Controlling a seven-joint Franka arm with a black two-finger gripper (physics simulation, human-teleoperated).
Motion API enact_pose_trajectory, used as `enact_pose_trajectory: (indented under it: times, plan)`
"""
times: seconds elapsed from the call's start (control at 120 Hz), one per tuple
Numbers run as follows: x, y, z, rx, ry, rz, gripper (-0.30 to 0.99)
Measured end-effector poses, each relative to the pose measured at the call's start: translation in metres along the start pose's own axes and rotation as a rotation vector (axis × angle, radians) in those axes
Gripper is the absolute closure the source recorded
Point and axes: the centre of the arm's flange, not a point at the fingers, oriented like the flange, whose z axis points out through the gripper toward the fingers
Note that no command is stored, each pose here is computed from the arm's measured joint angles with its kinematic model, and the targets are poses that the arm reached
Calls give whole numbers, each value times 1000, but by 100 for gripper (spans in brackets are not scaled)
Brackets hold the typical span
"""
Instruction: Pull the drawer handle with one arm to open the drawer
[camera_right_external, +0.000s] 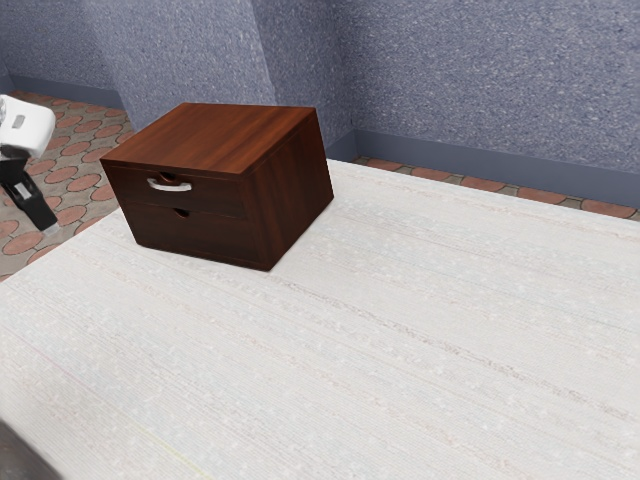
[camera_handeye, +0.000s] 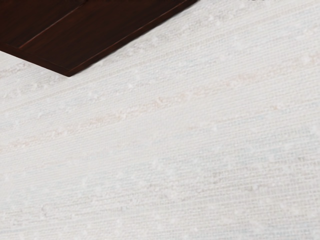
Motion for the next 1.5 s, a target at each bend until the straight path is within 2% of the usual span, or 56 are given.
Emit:
enact_pose_trajectory:
  times: [0.392,0.708,0.9,1.042,1.15,1.317,1.5]
  plan:
    - [53,-20,46,44,-19,155,0]
    - [63,-55,73,79,-50,202,0]
    - [96,-50,93,78,-55,271,0]
    - [86,-65,116,51,-47,260,0]
    - [88,-69,112,60,-25,280,0]
    - [117,-61,114,73,-4,366,0]
    - [121,-58,136,55,-26,429,0]
